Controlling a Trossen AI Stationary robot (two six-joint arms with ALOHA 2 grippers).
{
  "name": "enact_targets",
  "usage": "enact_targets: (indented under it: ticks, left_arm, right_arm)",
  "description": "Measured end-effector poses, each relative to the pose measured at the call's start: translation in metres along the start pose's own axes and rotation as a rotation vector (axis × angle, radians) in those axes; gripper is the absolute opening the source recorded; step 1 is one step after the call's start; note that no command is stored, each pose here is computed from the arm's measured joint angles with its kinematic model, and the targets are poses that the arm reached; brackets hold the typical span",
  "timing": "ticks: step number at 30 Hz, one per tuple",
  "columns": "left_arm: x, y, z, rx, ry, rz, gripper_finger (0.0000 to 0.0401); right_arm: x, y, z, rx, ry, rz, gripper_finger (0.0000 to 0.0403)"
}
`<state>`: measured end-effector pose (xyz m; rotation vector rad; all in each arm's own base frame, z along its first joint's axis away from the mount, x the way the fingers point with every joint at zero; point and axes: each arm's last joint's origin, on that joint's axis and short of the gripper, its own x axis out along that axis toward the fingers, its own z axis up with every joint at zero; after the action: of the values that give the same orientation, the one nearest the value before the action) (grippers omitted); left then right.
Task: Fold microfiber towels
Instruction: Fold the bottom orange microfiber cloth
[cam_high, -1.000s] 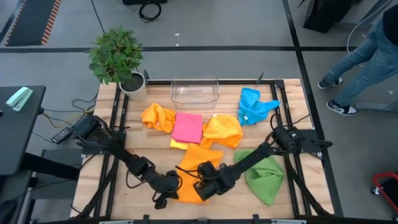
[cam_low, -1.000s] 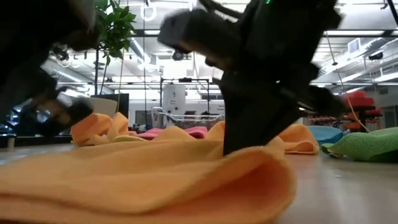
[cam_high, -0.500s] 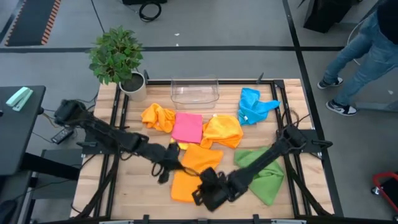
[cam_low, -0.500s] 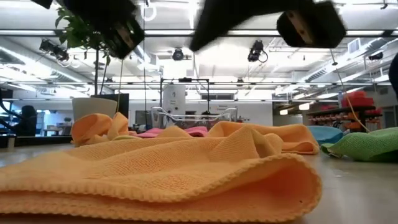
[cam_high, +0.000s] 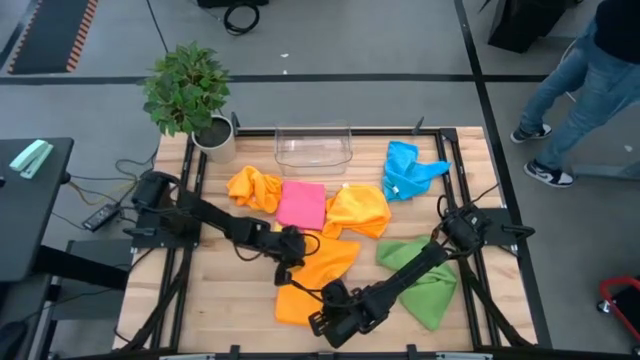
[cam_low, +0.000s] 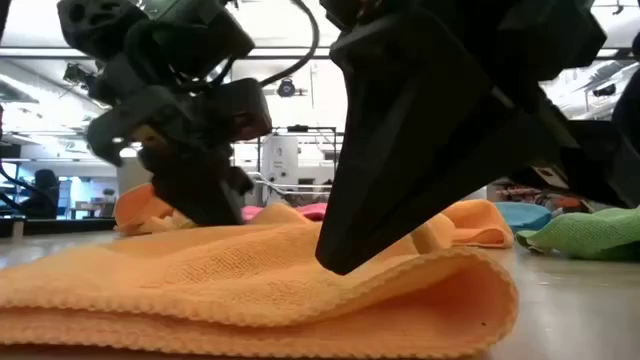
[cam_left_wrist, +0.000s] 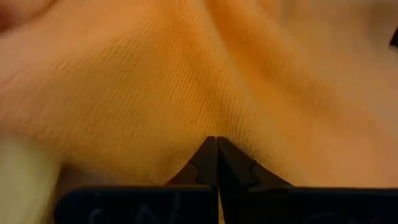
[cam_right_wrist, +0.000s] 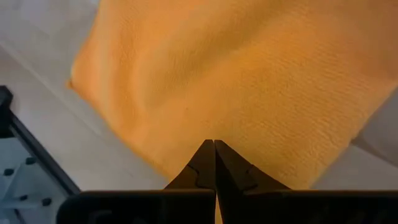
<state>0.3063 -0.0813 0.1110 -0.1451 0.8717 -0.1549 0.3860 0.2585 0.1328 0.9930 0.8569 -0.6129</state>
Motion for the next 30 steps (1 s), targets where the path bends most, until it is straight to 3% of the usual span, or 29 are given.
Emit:
enact_targets:
  ticks: [4, 13, 18, 24, 26, 30]
  left_arm:
    - [0.004, -0.007, -0.007, -0.022, 0.055, 0.010, 0.0005]
    - [-0.034, -0.045, -0.023, -0.102, 0.191, 0.001, 0.0005]
    - [-0.043, -0.077, -0.039, -0.210, 0.204, 0.037, 0.0007]
    - [-0.051, -0.115, -0.051, -0.290, 0.137, -0.050, 0.0005]
    - [-0.060, -0.120, -0.048, -0.279, 0.119, -0.041, 0.0005]
    - [-0.098, -0.125, -0.020, -0.192, -0.055, 0.070, 0.0006]
  right_arm:
    - [0.000, -0.002, -0.001, -0.005, 0.042, -0.024, 0.0003]
    - [-0.008, -0.019, -0.005, -0.072, 0.141, -0.216, 0.0003]
    - [-0.008, -0.024, 0.001, -0.140, 0.150, -0.269, 0.0003]
    - [-0.015, -0.025, 0.027, -0.253, 0.174, -0.306, 0.0003]
    - [-0.028, -0.021, 0.035, -0.260, 0.172, -0.287, 0.0003]
    - [-0.070, 0.000, 0.037, -0.239, 0.144, -0.097, 0.0003]
